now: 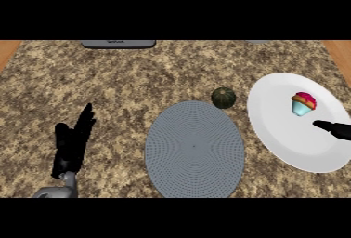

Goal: Pick the cupcake from the placemat and place it in the plate

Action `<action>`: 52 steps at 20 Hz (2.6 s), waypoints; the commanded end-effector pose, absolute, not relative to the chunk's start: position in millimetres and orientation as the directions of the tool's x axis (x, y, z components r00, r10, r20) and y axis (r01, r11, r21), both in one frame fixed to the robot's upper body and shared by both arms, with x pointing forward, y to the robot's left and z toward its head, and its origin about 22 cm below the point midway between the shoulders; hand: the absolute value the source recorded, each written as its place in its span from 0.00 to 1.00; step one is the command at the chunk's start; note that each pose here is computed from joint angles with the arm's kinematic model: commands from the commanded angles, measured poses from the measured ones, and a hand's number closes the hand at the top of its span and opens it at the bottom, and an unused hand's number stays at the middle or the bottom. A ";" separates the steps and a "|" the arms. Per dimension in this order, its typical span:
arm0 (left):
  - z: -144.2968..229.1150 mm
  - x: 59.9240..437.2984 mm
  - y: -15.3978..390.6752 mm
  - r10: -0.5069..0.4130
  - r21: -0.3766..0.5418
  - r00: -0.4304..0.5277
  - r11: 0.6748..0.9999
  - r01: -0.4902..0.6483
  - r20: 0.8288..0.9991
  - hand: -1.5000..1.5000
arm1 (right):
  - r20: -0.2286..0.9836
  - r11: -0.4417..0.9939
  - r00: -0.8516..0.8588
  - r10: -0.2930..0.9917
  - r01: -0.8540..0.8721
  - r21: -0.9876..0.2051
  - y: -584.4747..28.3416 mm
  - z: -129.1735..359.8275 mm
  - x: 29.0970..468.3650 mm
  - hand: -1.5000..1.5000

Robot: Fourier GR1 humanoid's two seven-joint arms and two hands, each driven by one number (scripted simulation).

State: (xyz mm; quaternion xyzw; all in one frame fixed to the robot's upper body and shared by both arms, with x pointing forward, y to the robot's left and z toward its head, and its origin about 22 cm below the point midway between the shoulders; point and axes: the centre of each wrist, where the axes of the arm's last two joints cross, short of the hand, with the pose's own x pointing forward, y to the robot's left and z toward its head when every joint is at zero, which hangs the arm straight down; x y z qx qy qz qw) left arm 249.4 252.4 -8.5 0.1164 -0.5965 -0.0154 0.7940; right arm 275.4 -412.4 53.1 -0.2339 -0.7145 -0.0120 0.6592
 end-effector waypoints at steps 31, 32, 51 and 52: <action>-16.3 242.0 242.4 -0.167 0.207 0.282 0.972 -0.116 0.945 0.50 | 0.893 0.765 0.149 0.424 0.470 -0.441 -454.9 0.3 232.5 0.00; -22.4 243.2 256.1 -0.157 0.200 0.285 0.971 -0.128 0.946 0.50 | 0.888 0.769 0.163 0.429 0.449 -0.454 -441.9 -10.3 234.4 0.00; -14.4 256.2 242.8 -0.171 0.207 0.273 0.972 -0.108 0.947 0.50 | 0.879 0.674 0.213 0.427 0.573 -0.466 -513.7 -31.2 197.1 0.00; -8.2 245.2 262.1 -0.161 0.198 0.287 0.974 -0.106 0.944 0.50 | 0.882 0.670 0.215 0.420 0.581 -0.461 -521.6 -2.6 205.3 0.00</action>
